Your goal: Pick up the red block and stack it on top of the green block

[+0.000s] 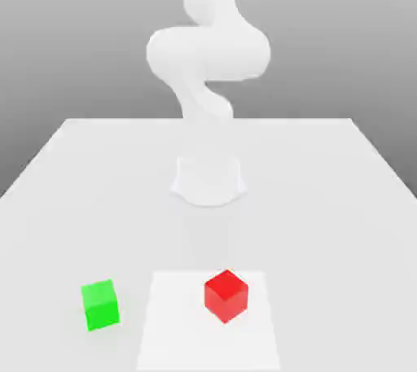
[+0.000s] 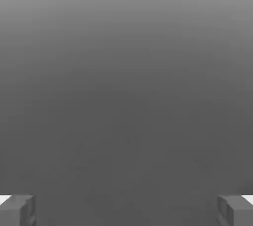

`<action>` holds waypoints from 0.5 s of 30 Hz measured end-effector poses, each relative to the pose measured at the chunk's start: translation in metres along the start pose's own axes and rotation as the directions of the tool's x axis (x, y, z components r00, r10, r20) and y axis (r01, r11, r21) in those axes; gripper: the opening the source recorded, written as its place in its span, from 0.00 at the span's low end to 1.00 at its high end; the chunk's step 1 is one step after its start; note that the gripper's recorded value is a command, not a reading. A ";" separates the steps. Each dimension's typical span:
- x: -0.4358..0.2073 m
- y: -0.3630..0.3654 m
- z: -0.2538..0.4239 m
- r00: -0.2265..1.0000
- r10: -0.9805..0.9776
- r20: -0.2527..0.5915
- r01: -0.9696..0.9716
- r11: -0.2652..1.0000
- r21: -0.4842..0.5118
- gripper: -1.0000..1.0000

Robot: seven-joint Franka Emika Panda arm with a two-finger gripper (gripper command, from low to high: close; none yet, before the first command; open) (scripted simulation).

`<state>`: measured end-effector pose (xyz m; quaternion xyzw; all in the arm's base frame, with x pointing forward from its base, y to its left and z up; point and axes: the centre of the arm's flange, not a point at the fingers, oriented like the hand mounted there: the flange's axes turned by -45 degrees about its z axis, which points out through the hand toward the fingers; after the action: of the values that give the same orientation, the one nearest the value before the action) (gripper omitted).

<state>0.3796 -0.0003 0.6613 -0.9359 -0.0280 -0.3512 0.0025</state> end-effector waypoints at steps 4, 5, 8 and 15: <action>-0.031 -0.004 0.105 0.981 -0.127 0.147 0.120 0.991 0.059 0.50; -0.041 -0.006 0.128 0.971 -0.159 0.180 0.147 0.986 0.076 0.50; -0.079 -0.014 0.191 0.929 -0.254 0.271 0.225 0.965 0.131 0.50; -0.196 -0.030 0.302 0.765 -0.470 0.441 0.376 0.881 0.286 0.50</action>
<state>0.4286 0.0273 0.3046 -0.9590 -0.2703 -0.0852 0.0003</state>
